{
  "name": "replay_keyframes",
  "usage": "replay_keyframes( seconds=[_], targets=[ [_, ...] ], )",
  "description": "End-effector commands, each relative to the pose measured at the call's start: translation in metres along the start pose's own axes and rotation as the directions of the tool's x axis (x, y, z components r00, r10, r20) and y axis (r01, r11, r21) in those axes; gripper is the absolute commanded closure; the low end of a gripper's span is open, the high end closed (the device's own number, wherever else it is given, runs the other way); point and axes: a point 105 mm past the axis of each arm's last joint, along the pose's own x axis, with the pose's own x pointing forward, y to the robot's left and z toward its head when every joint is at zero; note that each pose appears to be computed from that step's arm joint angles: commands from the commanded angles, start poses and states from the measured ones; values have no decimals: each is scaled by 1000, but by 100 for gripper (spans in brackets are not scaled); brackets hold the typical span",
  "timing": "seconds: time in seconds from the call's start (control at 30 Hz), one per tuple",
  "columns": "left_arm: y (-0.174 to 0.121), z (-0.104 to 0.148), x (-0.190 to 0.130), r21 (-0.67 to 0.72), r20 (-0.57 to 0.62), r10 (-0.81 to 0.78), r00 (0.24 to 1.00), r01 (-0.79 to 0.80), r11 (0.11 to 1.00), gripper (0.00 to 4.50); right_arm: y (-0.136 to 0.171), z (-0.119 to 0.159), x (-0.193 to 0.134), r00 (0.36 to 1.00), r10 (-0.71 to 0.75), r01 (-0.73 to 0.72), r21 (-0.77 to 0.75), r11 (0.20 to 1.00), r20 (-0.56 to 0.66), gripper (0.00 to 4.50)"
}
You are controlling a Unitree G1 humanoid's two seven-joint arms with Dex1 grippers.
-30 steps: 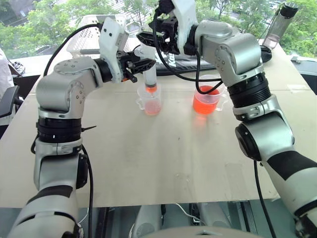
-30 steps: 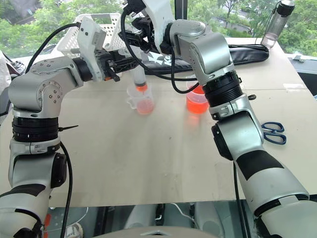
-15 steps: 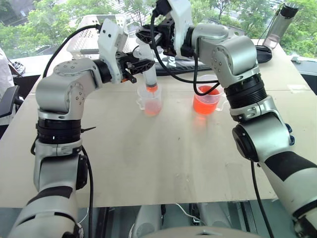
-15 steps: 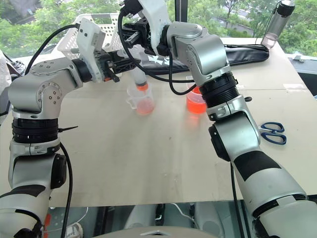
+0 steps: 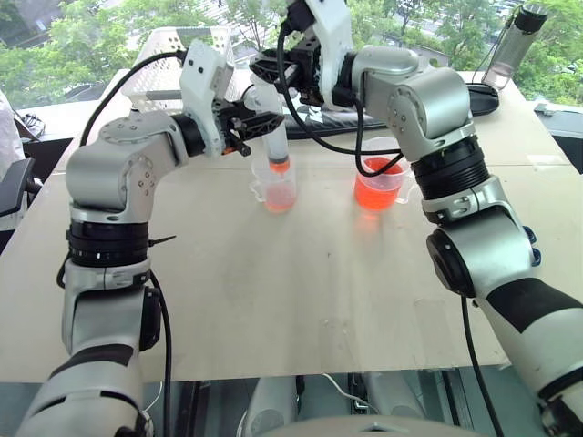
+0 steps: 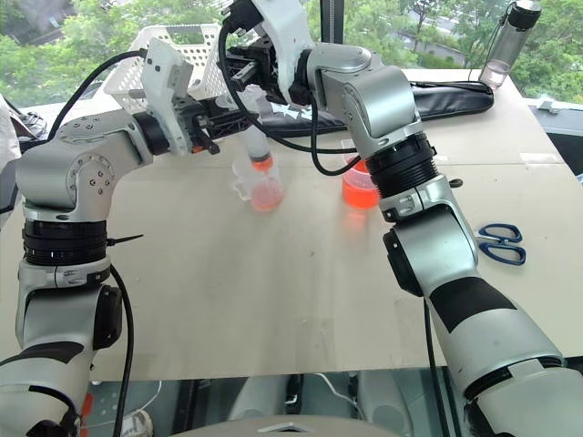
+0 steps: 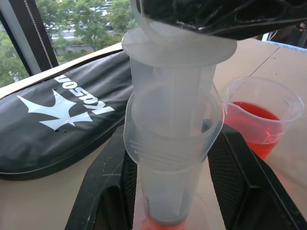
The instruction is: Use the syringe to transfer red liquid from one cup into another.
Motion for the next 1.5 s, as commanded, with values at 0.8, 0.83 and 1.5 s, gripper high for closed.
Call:
replay_keyframes(
  seconds=[0.8, 0.83, 1.5],
  targets=[
    [6, 35, -13, 43, 113, 35, 993, -40, 998, 297, 2, -69, 10, 995, -12, 14, 18, 1000, -95, 444],
    [6, 35, -13, 43, 113, 36, 993, -41, 998, 297, 2, -70, 10, 995, -13, 15, 18, 1000, -97, 444],
    [9, 28, -17, 13, 111, 52, 992, -53, 998, 297, 0, -56, 6, 999, 2, -2, -1, 1000, -35, 444]
  ],
)
